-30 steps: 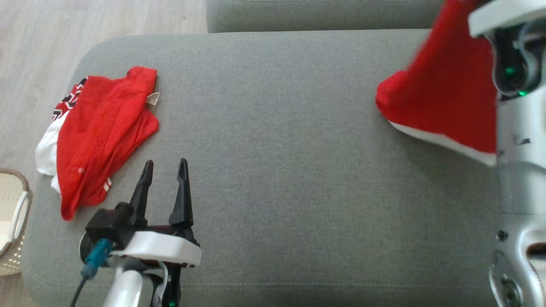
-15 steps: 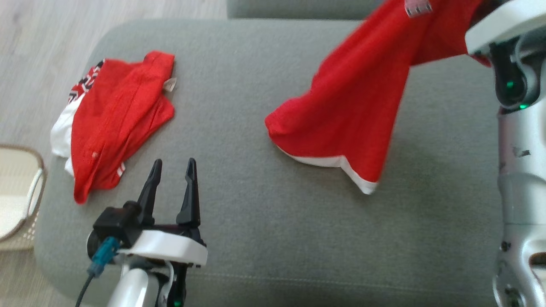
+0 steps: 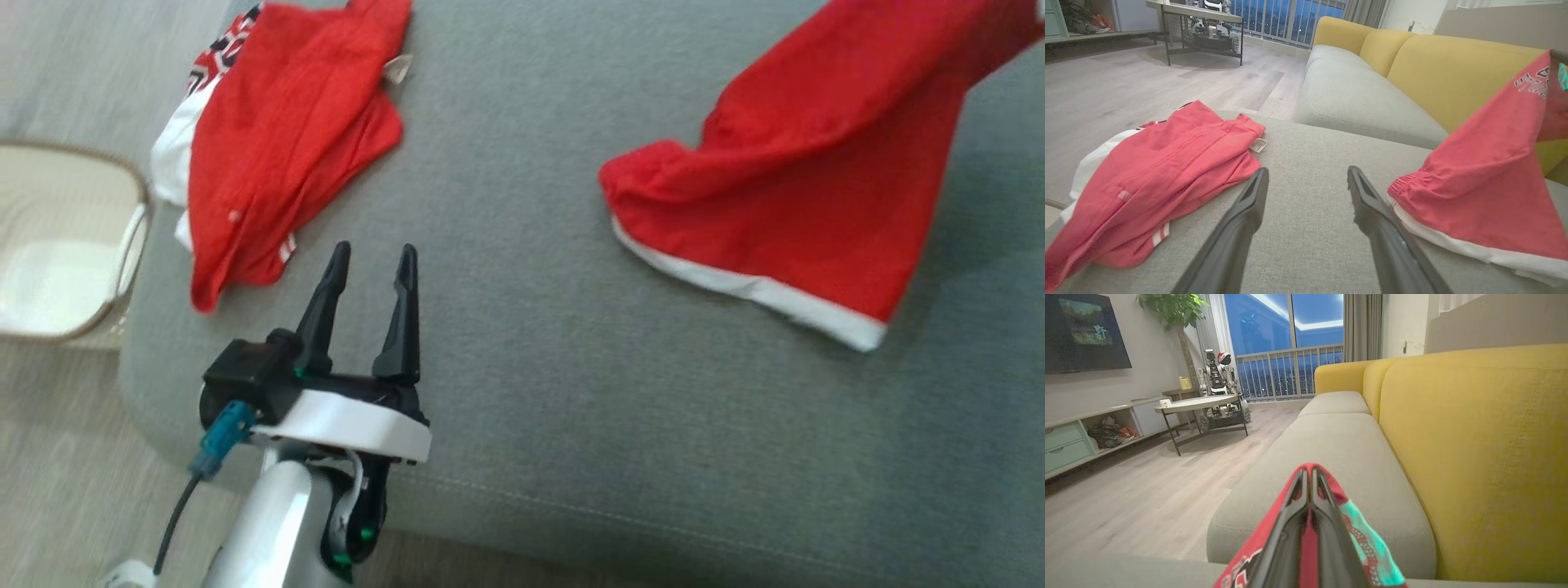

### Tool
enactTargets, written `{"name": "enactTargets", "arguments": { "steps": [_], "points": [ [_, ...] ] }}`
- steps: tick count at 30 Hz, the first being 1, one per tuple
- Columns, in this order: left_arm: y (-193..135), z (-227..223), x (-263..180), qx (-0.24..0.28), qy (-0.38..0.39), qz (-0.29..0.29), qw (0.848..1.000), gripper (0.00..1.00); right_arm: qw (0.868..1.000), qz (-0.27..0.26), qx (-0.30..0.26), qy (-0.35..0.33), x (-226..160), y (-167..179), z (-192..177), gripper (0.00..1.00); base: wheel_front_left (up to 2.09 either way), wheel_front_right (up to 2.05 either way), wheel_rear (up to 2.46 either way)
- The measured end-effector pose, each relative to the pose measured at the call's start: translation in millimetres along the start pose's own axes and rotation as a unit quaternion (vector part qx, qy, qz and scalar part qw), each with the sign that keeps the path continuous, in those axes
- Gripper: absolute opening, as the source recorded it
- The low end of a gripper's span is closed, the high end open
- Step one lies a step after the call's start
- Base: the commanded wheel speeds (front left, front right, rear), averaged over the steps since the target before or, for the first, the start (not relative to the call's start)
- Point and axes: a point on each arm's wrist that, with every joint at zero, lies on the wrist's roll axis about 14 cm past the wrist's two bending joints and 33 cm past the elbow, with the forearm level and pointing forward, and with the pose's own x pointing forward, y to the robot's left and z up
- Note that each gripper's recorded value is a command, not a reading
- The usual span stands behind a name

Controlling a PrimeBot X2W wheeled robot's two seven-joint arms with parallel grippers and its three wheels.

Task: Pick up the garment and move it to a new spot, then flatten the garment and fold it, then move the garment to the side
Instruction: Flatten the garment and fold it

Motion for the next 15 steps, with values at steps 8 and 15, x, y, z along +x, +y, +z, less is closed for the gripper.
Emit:
{"name": "enactTargets", "arguments": {
  "steps": [8, 15],
  "points": [
    [8.3, -13.0, 1.5, 0.003, 0.02, 0.016, 1.0, 1.0, 0.997, 0.004, 0.009, 0.078, 4.4, 11.1, -67.3, 1.0, 0.0, 0.0, 0.0],
    [-3.6, -4.4, 13.3, -0.001, 0.003, -0.005, 1.0, 1.0, 0.995, -0.003, 0.007, 0.098, -13.8, 5.3, -72.4, 1.0, 0.0, 0.0, 0.0]
  ]
}}
